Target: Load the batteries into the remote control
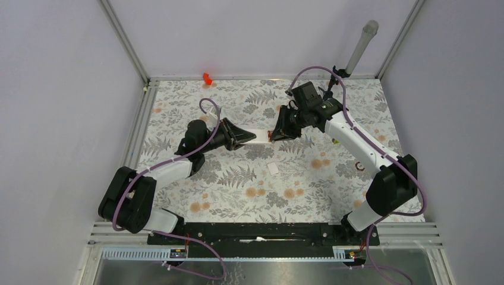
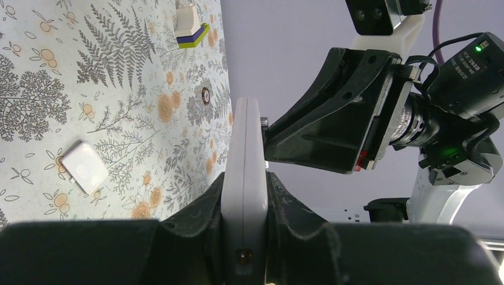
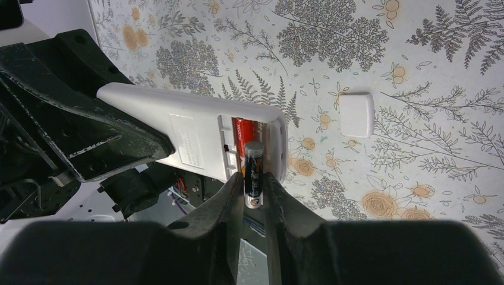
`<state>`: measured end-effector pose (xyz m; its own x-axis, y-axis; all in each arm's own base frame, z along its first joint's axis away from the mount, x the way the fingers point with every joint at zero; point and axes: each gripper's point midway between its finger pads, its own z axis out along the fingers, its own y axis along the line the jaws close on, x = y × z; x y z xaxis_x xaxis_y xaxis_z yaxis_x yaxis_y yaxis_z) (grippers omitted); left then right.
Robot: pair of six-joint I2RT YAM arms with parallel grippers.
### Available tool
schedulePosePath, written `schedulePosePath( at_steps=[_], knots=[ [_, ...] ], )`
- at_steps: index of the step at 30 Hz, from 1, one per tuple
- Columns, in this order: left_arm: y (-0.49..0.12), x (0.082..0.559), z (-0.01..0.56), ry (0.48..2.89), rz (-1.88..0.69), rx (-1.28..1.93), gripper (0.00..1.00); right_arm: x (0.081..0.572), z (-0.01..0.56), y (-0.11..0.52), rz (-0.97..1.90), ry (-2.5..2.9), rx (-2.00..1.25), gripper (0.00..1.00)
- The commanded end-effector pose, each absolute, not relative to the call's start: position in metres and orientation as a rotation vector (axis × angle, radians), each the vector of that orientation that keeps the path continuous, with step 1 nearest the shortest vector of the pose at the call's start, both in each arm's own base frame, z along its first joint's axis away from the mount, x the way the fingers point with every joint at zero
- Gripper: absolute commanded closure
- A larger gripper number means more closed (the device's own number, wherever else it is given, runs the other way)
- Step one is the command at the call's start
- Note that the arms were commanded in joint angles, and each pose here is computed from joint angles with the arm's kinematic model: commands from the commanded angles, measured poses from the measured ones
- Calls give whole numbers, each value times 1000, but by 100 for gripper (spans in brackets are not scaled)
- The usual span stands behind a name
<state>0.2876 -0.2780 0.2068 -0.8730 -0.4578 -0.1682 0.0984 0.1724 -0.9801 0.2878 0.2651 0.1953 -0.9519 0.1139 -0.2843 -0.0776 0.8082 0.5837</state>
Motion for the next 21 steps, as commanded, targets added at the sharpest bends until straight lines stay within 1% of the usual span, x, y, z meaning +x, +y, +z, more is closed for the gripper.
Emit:
schedulePosePath(
  at_steps=[1, 4, 11, 16, 21],
  knots=[
    [-281, 290, 234, 1911, -1797, -269, 100, 292, 200, 265, 844, 2665, -5, 73],
    [-281, 290, 235, 1911, -1799, -271, 100, 293, 200, 263, 828, 2661, 3, 68],
    [-281, 291, 229, 1938, -1791, -297, 100, 296, 208, 265, 845, 2633, 10, 62],
    [-280, 290, 228, 1965, -1784, -313, 100, 301, 224, 261, 827, 2581, 31, 53],
    [-279, 291, 233, 2007, -1806, -351, 100, 302, 250, 262, 885, 2478, 33, 43]
  ],
)
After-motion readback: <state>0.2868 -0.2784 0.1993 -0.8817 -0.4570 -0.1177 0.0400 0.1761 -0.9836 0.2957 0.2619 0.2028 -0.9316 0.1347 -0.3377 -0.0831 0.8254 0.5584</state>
